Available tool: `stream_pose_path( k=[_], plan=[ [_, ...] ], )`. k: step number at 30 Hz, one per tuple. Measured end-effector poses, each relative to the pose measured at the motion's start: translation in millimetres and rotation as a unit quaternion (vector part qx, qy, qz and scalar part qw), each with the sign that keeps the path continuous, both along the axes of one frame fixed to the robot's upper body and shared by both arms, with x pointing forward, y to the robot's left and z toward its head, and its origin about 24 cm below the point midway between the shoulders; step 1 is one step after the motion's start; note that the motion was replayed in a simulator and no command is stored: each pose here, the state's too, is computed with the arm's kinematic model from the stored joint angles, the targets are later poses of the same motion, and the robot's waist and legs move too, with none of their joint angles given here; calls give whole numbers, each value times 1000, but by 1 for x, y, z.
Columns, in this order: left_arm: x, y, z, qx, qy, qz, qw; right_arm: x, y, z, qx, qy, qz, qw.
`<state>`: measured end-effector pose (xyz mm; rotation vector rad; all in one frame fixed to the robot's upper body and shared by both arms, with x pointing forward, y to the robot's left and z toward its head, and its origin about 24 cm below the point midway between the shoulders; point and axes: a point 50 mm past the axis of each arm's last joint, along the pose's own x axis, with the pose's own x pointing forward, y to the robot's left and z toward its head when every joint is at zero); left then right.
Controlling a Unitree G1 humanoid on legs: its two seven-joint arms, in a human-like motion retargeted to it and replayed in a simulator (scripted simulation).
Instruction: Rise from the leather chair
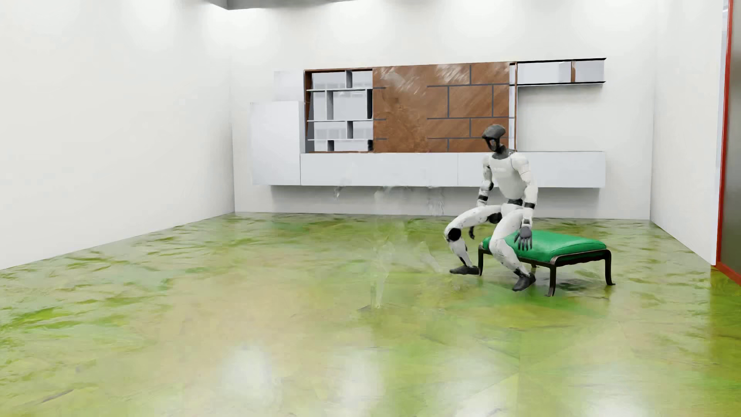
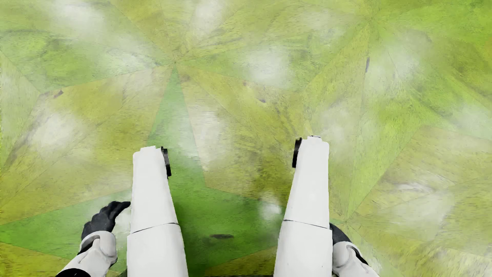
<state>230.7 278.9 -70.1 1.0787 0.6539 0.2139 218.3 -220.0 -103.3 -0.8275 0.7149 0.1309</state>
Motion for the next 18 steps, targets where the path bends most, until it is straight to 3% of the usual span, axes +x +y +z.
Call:
stream_pose_path(
  k=[2,4,5,10,18],
  plan=[
    [-4,-7,-11,-16,29,4,999,-7,5,-8,42,3,-57,998],
    [-7,-13,-17,-30,37,9,999,-13,0,-12,26,3,-93,995],
    [-12,-11,-19,-11,46,20,999,-12,-3,-10,21,3,-91,996],
    [-19,-16,-26,-18,61,14,998,-9,1,-8,-9,4,-33,999],
    [-23,-4,-23,-34,50,24,998,-1,5,-4,6,-1,-15,1000]
  ],
)
